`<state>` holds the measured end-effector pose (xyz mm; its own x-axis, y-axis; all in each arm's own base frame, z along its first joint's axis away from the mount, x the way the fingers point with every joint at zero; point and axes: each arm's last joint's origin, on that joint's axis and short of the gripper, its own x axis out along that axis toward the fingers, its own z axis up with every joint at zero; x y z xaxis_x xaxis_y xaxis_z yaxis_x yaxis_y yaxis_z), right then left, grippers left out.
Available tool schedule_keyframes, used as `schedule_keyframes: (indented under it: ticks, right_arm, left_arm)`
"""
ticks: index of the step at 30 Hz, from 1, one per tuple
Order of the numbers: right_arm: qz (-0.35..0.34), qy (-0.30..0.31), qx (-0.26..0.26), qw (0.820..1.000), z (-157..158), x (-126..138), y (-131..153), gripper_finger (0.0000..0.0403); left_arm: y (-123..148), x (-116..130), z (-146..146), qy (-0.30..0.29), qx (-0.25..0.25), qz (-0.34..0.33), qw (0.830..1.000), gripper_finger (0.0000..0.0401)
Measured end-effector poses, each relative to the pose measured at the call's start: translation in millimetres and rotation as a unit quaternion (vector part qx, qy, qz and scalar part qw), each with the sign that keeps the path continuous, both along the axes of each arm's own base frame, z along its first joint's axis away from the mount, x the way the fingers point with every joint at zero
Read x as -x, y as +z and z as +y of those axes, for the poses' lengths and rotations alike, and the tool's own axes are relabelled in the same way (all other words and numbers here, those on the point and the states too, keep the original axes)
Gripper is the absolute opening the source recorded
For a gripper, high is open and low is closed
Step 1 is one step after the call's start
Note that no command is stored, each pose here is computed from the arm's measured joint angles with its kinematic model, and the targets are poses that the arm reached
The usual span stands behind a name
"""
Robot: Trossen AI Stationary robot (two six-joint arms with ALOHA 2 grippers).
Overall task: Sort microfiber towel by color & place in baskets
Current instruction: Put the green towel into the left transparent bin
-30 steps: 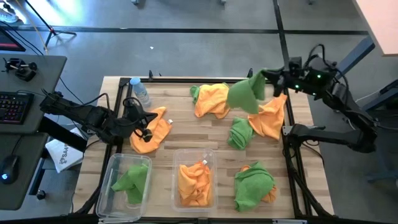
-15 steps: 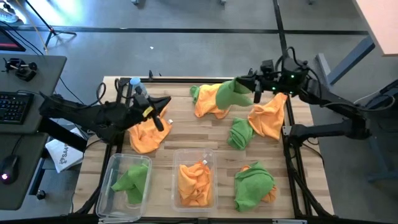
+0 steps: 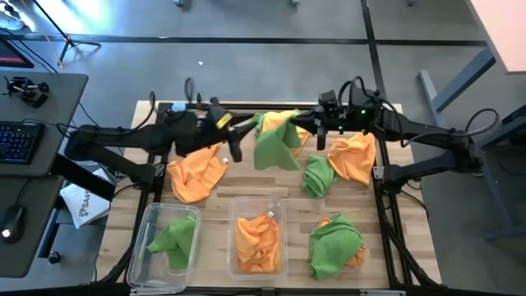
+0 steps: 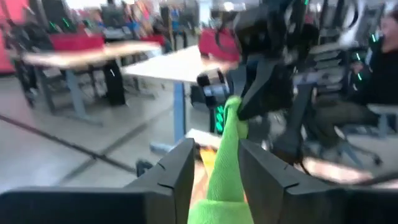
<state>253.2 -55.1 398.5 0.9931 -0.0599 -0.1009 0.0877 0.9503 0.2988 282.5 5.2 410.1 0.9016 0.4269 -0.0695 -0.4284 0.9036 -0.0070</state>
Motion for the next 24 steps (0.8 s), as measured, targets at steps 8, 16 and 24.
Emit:
schedule_keyframes:
  ticks: [8,16,24]
  right_arm:
    - [-0.046,0.038,0.031,0.998,16,-20,1,0.0]
    - [-0.08,0.043,0.046,0.995,19,-20,9,0.0]
    - [-0.107,0.046,0.066,0.991,19,-22,28,0.0]
  left_arm:
    - [-18,-30,5,-0.045,0.011,0.058,0.997,0.0122]
    - [-24,-39,4,-0.06,0.018,0.057,0.996,0.0122]
    - [-28,-45,4,-0.057,0.038,0.049,0.996,0.0122]
